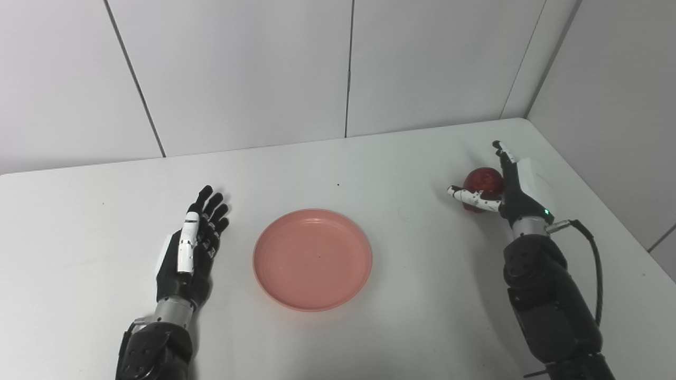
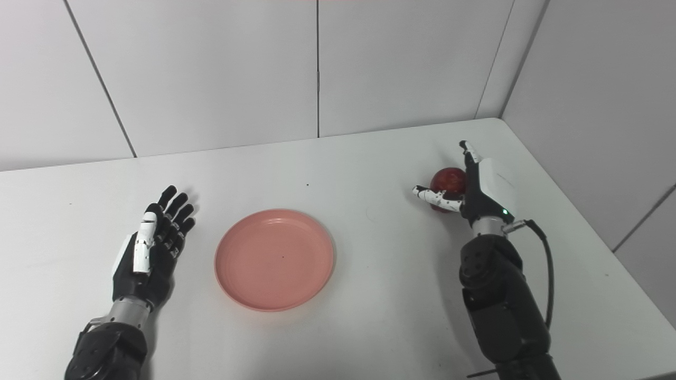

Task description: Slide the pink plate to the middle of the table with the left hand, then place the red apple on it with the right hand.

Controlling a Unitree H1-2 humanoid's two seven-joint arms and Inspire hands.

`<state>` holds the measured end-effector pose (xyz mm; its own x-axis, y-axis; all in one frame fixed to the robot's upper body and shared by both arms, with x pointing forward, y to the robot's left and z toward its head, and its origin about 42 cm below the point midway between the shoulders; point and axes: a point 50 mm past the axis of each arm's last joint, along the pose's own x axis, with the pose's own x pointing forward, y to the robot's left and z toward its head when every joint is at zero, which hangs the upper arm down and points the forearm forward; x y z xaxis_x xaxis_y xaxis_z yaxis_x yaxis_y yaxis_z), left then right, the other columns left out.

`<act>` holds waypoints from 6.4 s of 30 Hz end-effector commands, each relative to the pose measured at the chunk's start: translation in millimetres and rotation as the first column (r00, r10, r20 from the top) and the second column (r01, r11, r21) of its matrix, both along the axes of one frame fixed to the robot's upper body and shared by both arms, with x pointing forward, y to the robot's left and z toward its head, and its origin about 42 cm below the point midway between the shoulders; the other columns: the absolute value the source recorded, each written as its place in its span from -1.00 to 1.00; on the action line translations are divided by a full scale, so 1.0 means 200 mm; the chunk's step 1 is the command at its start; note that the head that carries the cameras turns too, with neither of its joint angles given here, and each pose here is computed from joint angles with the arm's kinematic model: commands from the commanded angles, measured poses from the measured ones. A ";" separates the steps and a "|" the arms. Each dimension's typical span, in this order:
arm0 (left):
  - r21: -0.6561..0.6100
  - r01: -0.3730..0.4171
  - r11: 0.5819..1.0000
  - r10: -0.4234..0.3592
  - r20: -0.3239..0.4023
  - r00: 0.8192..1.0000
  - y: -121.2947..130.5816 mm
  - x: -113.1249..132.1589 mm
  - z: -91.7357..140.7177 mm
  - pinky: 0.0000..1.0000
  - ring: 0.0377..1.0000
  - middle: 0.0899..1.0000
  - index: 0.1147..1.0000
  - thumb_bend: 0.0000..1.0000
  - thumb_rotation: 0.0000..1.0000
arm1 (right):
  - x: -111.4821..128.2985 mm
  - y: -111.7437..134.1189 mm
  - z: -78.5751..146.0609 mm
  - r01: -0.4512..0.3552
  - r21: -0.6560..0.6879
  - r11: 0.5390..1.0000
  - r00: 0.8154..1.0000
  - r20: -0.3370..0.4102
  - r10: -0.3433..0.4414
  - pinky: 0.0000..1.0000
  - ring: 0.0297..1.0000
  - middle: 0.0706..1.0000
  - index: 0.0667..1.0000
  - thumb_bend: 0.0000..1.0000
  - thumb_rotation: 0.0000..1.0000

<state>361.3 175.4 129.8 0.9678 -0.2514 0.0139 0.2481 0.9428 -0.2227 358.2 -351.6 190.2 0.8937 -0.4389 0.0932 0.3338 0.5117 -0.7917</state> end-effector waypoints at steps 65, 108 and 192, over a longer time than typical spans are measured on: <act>-0.006 -0.009 1.000 0.009 -0.027 1.000 -0.09 -0.03 -0.05 0.90 0.89 0.88 0.84 -0.27 1.00 | 0.01 0.41 0.62 -0.272 -0.137 0.953 0.893 0.333 0.303 -0.37 -0.26 -0.20 -0.03 0.05 -1.00; -0.023 -0.067 0.998 0.066 -0.015 0.998 -0.25 -0.05 -0.01 0.87 0.87 0.87 0.79 -0.29 1.00 | -0.07 1.30 0.41 -0.695 -0.142 0.705 0.665 0.246 0.705 -0.58 -0.47 -0.14 -0.10 0.06 -1.00; -0.001 -0.066 0.998 0.066 0.007 0.998 -0.23 -0.04 -0.03 0.86 0.87 0.86 0.82 -0.26 1.00 | -0.14 1.18 0.06 -0.729 -0.104 0.676 0.677 0.035 0.735 0.28 0.43 0.51 0.53 1.00 0.09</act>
